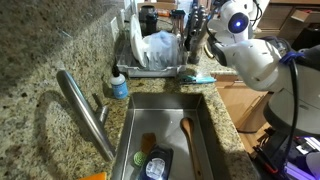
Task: Pick the object and put it in the cup
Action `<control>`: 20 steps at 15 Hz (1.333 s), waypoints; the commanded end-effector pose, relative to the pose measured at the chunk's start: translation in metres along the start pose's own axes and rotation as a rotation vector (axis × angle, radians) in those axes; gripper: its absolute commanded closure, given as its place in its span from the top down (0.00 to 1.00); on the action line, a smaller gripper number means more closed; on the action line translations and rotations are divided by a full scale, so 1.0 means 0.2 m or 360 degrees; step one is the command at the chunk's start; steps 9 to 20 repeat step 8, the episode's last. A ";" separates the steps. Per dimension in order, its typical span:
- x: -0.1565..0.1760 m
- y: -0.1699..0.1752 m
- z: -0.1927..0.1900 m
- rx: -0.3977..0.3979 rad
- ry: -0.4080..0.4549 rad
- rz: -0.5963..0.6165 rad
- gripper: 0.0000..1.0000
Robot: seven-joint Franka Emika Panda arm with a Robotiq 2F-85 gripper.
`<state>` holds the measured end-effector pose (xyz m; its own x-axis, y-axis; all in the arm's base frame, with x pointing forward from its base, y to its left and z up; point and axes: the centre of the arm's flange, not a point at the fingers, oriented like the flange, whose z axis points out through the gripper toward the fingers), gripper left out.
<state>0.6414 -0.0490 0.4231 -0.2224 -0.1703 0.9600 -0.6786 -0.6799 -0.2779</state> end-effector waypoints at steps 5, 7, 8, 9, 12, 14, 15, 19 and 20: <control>0.87 -0.19 -0.27 0.0005 -0.0373 0.0444 1.00; 0.76 -0.21 -0.22 0.0010 -0.0277 0.0404 1.00; 0.83 -0.20 -0.24 0.0018 -0.0312 0.0439 1.00; 0.83 -0.20 -0.24 0.0018 -0.0312 0.0439 1.00; 0.83 -0.20 -0.24 0.0018 -0.0312 0.0439 1.00; 0.83 -0.20 -0.24 0.0018 -0.0312 0.0439 1.00; 0.83 -0.20 -0.24 0.0018 -0.0312 0.0439 1.00; 0.83 -0.20 -0.24 0.0018 -0.0312 0.0439 1.00; 0.83 -0.20 -0.24 0.0018 -0.0312 0.0439 1.00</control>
